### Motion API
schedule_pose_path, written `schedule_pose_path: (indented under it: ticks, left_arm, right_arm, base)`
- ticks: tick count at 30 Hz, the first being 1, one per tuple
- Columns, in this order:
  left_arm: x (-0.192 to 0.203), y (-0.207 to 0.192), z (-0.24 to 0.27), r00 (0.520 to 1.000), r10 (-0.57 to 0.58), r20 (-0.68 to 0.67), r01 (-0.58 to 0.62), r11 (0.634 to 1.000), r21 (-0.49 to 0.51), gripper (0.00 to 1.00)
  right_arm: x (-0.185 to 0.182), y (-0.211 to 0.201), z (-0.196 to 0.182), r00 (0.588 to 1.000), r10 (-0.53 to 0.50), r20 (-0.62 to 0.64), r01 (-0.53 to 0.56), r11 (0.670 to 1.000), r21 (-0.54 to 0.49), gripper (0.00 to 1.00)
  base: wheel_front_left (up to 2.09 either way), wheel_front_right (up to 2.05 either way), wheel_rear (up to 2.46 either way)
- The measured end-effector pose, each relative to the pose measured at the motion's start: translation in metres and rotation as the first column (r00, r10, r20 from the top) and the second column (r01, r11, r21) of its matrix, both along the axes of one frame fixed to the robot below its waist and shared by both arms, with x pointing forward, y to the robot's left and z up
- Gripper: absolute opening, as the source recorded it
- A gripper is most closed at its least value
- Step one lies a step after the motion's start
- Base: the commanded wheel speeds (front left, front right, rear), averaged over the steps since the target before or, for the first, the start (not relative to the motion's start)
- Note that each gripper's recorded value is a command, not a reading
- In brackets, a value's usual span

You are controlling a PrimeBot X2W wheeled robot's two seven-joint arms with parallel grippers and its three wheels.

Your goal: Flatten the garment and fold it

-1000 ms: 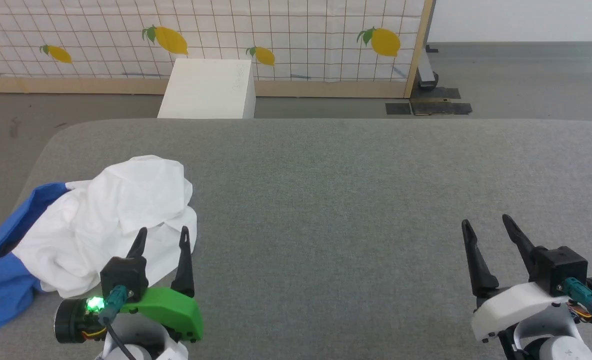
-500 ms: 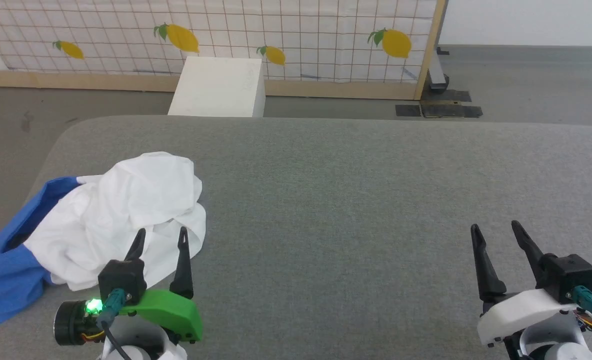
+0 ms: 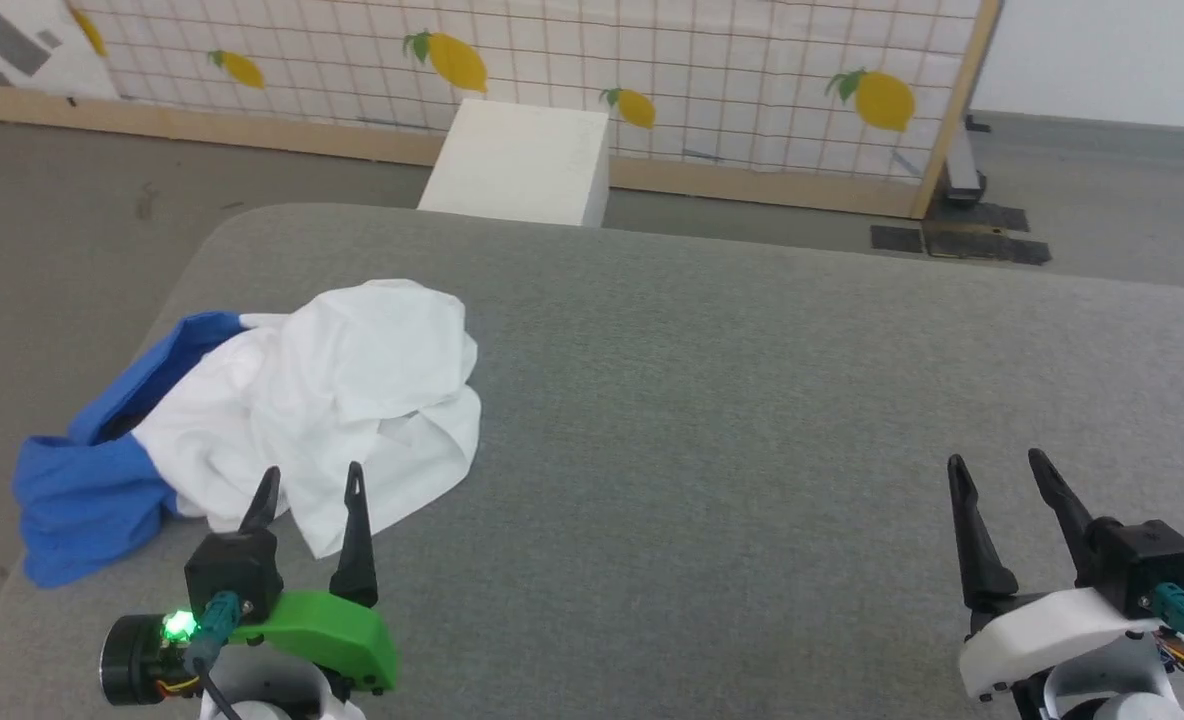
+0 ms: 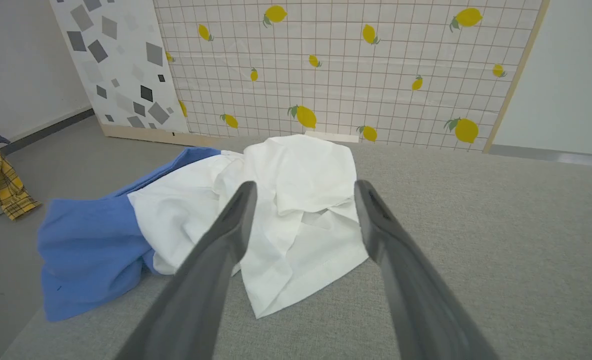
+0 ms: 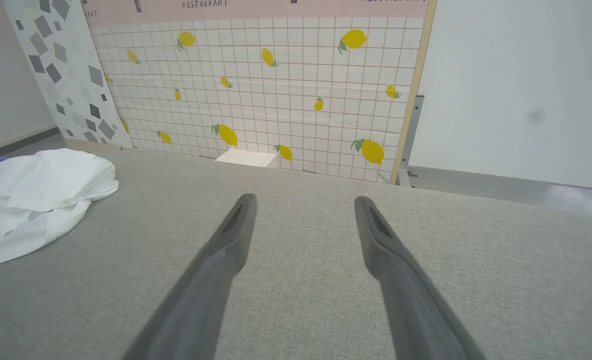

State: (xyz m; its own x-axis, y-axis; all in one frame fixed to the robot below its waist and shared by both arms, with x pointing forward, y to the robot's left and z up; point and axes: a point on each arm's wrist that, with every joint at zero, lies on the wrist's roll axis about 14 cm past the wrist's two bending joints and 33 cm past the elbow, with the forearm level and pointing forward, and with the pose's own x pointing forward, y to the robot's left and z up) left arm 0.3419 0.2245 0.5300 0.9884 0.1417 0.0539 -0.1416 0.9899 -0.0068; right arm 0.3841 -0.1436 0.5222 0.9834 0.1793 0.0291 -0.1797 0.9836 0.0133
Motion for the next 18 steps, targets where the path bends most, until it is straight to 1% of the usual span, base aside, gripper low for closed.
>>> schedule_pose_path:
  ticks: [11, 18]
  left_arm:
    - [-0.028, 0.033, -0.004, 0.994, 0.113, 0.004, -0.113, 0.993, -0.021, 1.0]
    - [-0.049, 0.054, -0.006, 0.981, 0.193, 0.006, -0.192, 0.981, -0.026, 1.0]
  right_arm:
    - [0.01, 0.034, -0.01, 0.995, 0.098, -0.02, -0.097, 0.995, 0.012, 1.0]
    - [0.017, 0.058, -0.014, 0.986, 0.162, -0.025, -0.162, 0.987, 0.02, 1.0]
  base:
    - [0.0, 0.0, 0.0]
    - [0.0, 0.0, 0.0]
